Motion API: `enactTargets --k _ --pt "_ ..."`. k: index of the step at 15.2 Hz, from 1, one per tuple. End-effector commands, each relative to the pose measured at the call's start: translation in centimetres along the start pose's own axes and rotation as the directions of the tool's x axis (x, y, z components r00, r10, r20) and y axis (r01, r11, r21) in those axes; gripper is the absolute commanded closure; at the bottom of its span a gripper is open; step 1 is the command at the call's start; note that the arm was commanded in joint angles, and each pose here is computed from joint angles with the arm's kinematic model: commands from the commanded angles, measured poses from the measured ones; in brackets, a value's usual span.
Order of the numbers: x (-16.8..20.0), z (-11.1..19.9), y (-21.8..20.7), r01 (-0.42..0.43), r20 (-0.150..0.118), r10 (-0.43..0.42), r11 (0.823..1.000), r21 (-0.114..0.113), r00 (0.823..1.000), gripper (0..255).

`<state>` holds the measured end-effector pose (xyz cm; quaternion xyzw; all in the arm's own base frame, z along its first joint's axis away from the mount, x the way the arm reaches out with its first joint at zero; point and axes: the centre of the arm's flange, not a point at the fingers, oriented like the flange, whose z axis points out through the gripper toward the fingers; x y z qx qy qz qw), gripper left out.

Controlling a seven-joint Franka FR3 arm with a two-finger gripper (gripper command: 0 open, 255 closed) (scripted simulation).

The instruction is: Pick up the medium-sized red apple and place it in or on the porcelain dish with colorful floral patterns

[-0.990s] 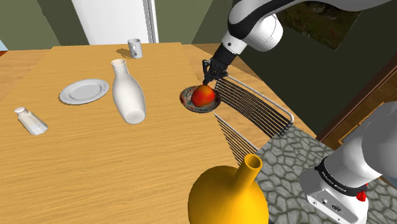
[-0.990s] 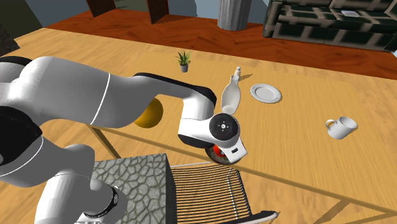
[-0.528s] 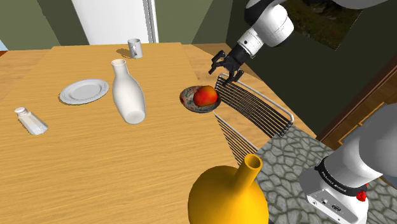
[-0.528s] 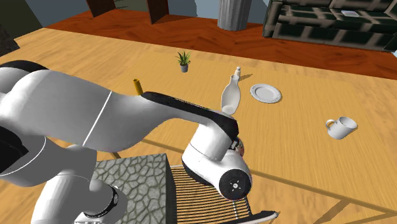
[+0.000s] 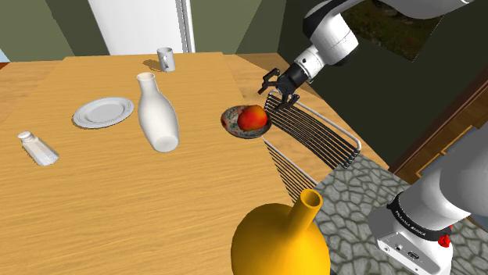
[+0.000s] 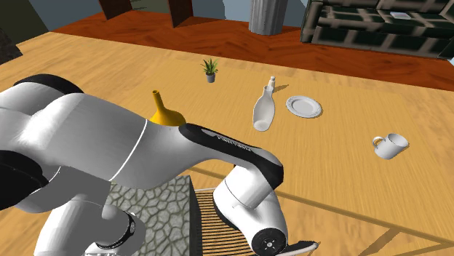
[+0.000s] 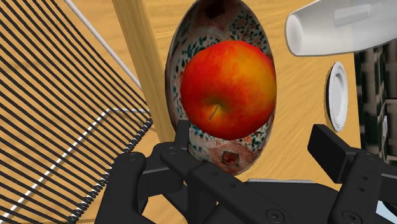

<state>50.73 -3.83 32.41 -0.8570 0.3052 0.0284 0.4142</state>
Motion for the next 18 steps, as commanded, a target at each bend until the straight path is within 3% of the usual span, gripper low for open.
enactTargets --k 1,9,10,18 --pt "0.03 1.33 -0.04 0.000 0.000 0.000 1.000 0.001 1.000 0" --pt "0.03 1.32 -0.04 0.000 0.000 0.000 1.000 0.001 1.000 0" --pt "0.03 1.32 -0.04 0.000 0.000 0.000 1.000 0.001 1.000 255" --pt "0.03 1.30 -0.04 0.000 0.000 0.000 1.000 0.001 1.000 255"
